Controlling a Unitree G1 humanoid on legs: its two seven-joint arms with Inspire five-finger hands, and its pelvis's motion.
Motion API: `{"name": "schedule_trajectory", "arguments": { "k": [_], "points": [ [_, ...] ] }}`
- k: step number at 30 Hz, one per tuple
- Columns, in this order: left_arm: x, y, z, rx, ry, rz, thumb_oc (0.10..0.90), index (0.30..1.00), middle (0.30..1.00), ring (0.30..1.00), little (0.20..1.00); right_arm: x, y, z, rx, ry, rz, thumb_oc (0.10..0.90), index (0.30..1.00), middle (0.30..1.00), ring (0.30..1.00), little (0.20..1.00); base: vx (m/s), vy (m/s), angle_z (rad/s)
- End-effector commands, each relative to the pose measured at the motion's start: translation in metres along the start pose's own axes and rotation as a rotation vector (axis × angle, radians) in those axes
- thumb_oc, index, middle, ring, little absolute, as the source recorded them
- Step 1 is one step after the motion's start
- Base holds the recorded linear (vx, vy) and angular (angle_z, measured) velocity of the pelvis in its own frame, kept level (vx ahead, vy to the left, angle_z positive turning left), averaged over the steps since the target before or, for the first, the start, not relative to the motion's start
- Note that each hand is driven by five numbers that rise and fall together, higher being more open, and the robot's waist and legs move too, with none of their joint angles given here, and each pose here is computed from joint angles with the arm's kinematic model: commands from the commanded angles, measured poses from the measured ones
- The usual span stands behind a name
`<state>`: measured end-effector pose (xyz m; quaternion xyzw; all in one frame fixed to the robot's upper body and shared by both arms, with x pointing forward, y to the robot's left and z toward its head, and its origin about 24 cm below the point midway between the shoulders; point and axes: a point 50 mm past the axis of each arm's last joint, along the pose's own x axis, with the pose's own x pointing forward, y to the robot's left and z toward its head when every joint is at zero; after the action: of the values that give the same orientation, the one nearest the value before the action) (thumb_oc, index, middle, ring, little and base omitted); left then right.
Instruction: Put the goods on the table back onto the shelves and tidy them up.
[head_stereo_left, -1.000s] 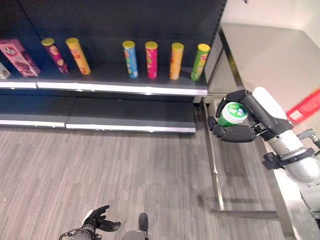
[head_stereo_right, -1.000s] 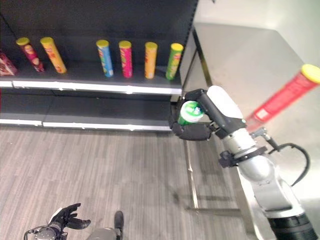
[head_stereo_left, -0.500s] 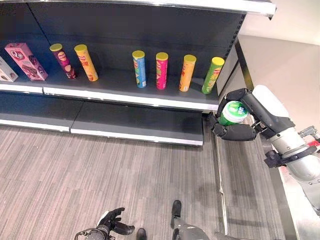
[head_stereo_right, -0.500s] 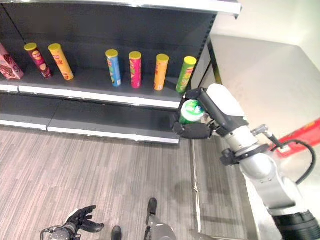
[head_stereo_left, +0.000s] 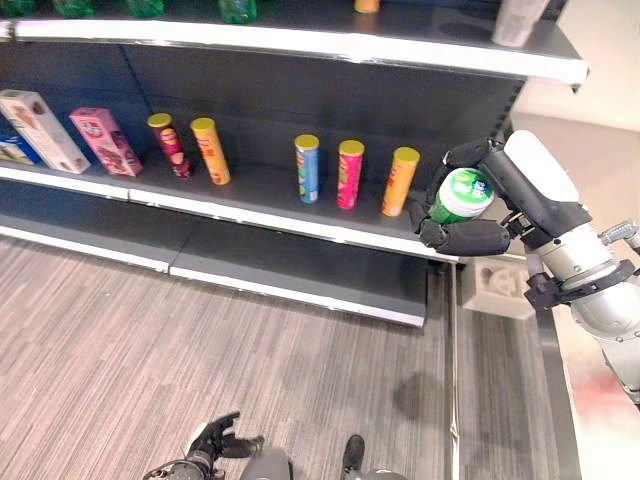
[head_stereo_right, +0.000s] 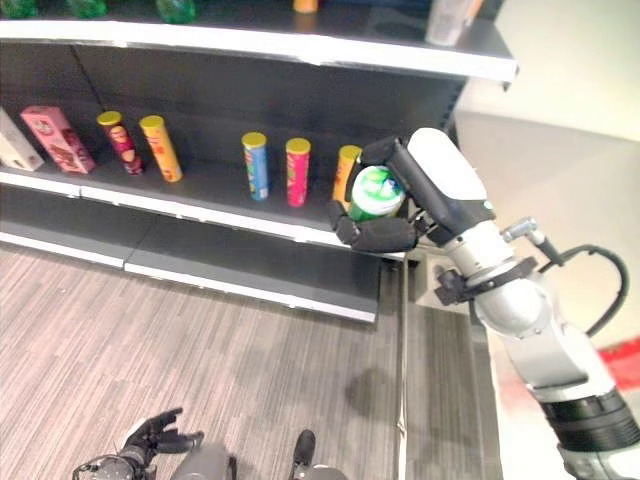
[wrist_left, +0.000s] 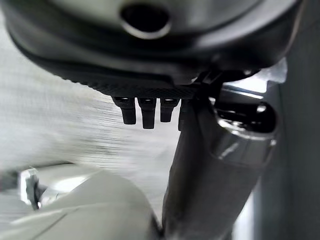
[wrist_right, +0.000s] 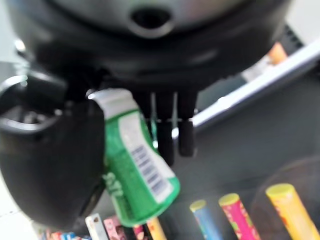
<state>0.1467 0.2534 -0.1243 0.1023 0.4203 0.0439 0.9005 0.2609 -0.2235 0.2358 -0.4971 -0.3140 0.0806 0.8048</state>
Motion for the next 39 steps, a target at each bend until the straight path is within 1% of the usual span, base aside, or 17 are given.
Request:
{"name": "schedule_trajectory", "arguments": {
  "k": [1,4,8,13,15,18,19,22,26,29,30,35,38,39],
  "points": [
    [-0.008,0.001,-0.018,0.114,0.048,-0.037,0.8,0.9,0.9,0.9,0.9,0.009,-0.036,0.021,-0.025,-0.122,-0.183,0.4,0.3,0.3,0.3,0.3,0.22,0.225,-0.22],
    [-0.009,0.003,-0.023,0.125,0.067,-0.019,0.8,0.9,0.9,0.9,0.9,0.01,-0.043,0.015,-0.05,-0.101,-0.242,0.4,0.3,0.3,0.3,0.3,0.3,0.314,-0.36],
    [-0.01,0.001,-0.029,0.15,0.087,-0.025,0.8,0.9,0.9,0.9,0.9,0.006,-0.047,0.018,-0.066,-0.104,-0.265,0.4,0.3,0.3,0.3,0.3,0.26,0.364,-0.59],
    [-0.009,0.008,-0.027,0.174,0.09,0.003,0.8,0.9,0.9,0.9,0.9,0.008,-0.047,0.02,-0.06,-0.108,-0.297,0.4,0.3,0.3,0.3,0.3,0.17,0.286,-0.18],
    [-0.007,0.015,-0.023,0.179,0.087,0.035,0.8,0.9,0.9,0.9,0.9,0.012,-0.043,0.021,-0.044,-0.117,-0.309,0.4,0.3,0.3,0.3,0.3,0.1,0.26,0.17],
    [-0.007,0.018,-0.022,0.176,0.085,0.045,0.8,0.9,0.9,0.9,0.9,0.016,-0.043,0.022,-0.041,-0.128,-0.315,0.4,0.3,0.3,0.3,0.3,0.03,0.184,0.01],
    [-0.007,0.022,-0.019,0.17,0.076,0.06,0.8,0.9,0.9,0.9,0.9,0.023,-0.043,0.029,-0.034,-0.165,-0.314,0.4,0.3,0.3,0.3,0.3,0.0,0.218,-0.09],
    [-0.006,0.024,-0.017,0.175,0.069,0.059,0.8,0.9,0.9,0.9,0.9,0.027,-0.042,0.031,-0.005,-0.183,-0.317,0.4,0.3,0.3,0.3,0.3,0.03,0.132,-0.28],
    [-0.004,0.02,-0.012,0.164,0.051,0.045,0.8,0.9,0.9,0.9,0.9,0.034,-0.053,0.041,0.006,-0.242,-0.347,0.4,0.3,0.3,0.3,0.3,0.08,-0.053,-0.04],
    [-0.005,0.017,-0.017,0.165,0.067,0.035,0.8,0.9,0.9,0.9,0.9,0.032,-0.057,0.047,0.004,-0.275,-0.339,0.4,0.3,0.3,0.3,0.3,0.13,-0.104,0.14],
    [-0.007,0.009,-0.023,0.142,0.079,0.018,0.8,0.9,0.9,0.9,0.9,0.029,-0.059,0.059,0.068,-0.344,-0.343,0.4,0.3,0.3,0.3,0.3,0.15,-0.142,0.5],
    [-0.011,-0.002,-0.039,0.126,0.13,-0.009,0.8,0.9,0.9,0.9,0.9,0.028,-0.06,0.066,0.157,-0.395,-0.357,0.4,0.3,0.3,0.3,0.3,0.11,-0.081,0.04],
    [-0.012,-0.005,-0.041,0.13,0.137,-0.021,0.8,0.9,0.9,0.9,0.9,0.031,-0.06,0.067,0.181,-0.405,-0.362,0.4,0.3,0.3,0.3,0.3,0.06,-0.051,0.01],
    [-0.012,-0.009,-0.042,0.134,0.14,-0.032,0.8,0.9,0.9,0.9,0.9,0.037,-0.061,0.068,0.198,-0.411,-0.357,0.4,0.3,0.3,0.3,0.3,0.05,-0.05,-0.03]
  ]
}}
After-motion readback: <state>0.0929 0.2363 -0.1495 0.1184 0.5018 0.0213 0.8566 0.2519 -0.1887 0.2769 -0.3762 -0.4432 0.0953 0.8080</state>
